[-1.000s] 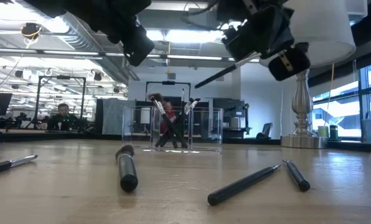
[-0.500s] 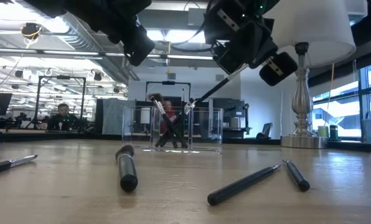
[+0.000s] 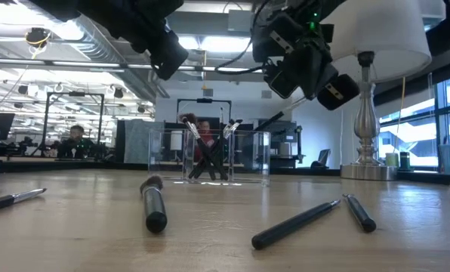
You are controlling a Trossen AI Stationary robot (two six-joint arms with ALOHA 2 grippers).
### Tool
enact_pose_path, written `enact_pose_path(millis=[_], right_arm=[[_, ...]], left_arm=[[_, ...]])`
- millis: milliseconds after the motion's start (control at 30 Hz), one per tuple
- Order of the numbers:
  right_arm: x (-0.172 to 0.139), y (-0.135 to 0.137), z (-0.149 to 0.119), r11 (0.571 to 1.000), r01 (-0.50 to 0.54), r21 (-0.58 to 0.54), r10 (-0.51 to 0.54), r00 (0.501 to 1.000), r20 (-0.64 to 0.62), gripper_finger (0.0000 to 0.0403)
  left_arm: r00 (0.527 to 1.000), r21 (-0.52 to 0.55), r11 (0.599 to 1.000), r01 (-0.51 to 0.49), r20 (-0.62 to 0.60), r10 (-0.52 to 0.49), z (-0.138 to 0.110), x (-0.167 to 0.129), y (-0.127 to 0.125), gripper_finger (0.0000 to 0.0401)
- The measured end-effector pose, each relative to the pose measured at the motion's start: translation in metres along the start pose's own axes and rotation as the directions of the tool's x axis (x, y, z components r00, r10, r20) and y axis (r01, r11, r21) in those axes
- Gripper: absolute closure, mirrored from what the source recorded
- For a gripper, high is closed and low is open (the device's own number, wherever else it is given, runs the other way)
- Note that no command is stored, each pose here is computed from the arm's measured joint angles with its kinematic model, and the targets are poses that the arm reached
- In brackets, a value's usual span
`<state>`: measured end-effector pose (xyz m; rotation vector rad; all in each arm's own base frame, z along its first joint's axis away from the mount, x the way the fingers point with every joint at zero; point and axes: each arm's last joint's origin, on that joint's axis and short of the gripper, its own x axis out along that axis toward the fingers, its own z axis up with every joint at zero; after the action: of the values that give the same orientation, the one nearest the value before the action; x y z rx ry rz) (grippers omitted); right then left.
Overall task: Put items in baskets/containers
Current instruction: Put the eyeshadow brush into the transparent organizer, then put the powder brush into the transparent organizer
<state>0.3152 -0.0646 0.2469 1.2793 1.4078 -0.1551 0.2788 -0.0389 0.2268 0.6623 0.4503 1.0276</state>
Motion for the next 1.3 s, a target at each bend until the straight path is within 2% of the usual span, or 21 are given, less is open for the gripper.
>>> enact_pose_path(millis=[133, 267, 367, 433, 500, 600, 733, 833, 967, 1033, 1133, 1233, 1300], right_arm=[[0.000, 0.001, 0.003, 1.000, 0.008, -0.024, -0.007, 0.999, 0.045, 0.0374], [-0.001, 0.006, 0.008, 0.998, -0.028, -0.059, 0.033, 0.996, 0.085, 0.0354], [-0.002, 0.012, 0.014, 0.993, -0.050, -0.103, 0.067, 0.984, 0.164, 0.0339], [-0.003, 0.015, 0.015, 0.989, -0.025, -0.144, 0.058, 0.972, 0.227, 0.0333], [-0.005, 0.018, 0.010, 0.979, 0.030, -0.201, 0.027, 0.961, 0.276, 0.0331], [-0.005, 0.024, -0.009, 0.937, 0.193, -0.293, -0.076, 0.927, 0.368, 0.0332], [0.000, 0.041, -0.055, 0.853, 0.415, -0.316, -0.200, 0.820, 0.537, 0.0338], [0.007, 0.047, -0.095, 0.825, 0.508, -0.247, -0.267, 0.737, 0.621, 0.0341], [0.030, 0.031, -0.134, 0.839, 0.540, -0.072, -0.380, 0.676, 0.631, 0.0338], [0.046, 0.017, -0.147, 0.852, 0.523, 0.003, -0.423, 0.686, 0.592, 0.0330], [0.070, -0.002, -0.159, 0.868, 0.488, 0.093, -0.466, 0.734, 0.494, 0.0310], [0.089, -0.021, -0.167, 0.856, 0.489, 0.167, -0.514, 0.775, 0.368, 0.0278], [0.097, -0.031, -0.169, 0.847, 0.489, 0.207, -0.531, 0.783, 0.322, 0.0252]], left_arm=[[1.000, -0.005, 1.000, 0.000, 0.000, 0.000, 0.000, 0.000, 0.000, 0.0335], [1.000, -0.011, 1.000, 0.001, 0.000, -0.001, 0.000, 0.000, 0.000, 0.0335], [1.000, -0.013, 1.000, 0.005, 0.005, -0.005, 0.000, -0.002, -0.001, 0.0335], [1.000, -0.006, 1.000, 0.009, 0.007, -0.009, 0.000, -0.003, -0.001, 0.0335], [1.000, 0.008, 1.000, 0.009, 0.004, -0.009, -0.001, -0.005, -0.002, 0.0335], [1.000, 0.033, 0.999, 0.015, 0.001, -0.015, -0.002, -0.007, -0.004, 0.0335], [1.000, 0.032, 0.999, 0.021, -0.005, -0.021, -0.004, -0.008, -0.005, 0.0335], [1.000, 0.021, 0.999, 0.025, -0.008, -0.025, -0.006, -0.008, -0.006, 0.0335], [0.999, -0.003, 0.999, 0.035, -0.007, -0.035, -0.007, -0.010, -0.008, 0.0335], [0.999, -0.012, 0.999, 0.044, 0.001, -0.044, -0.007, -0.013, -0.009, 0.0335], [0.998, -0.026, 0.998, 0.056, 0.015, -0.055, -0.005, -0.018, -0.009, 0.0335], [0.997, -0.068, 0.995, 0.071, 0.039, -0.069, -0.001, -0.021, -0.009, 0.0335], [0.994, -0.078, 0.993, 0.092, 0.060, -0.088, 0.001, -0.023, -0.008, 0.0335]])
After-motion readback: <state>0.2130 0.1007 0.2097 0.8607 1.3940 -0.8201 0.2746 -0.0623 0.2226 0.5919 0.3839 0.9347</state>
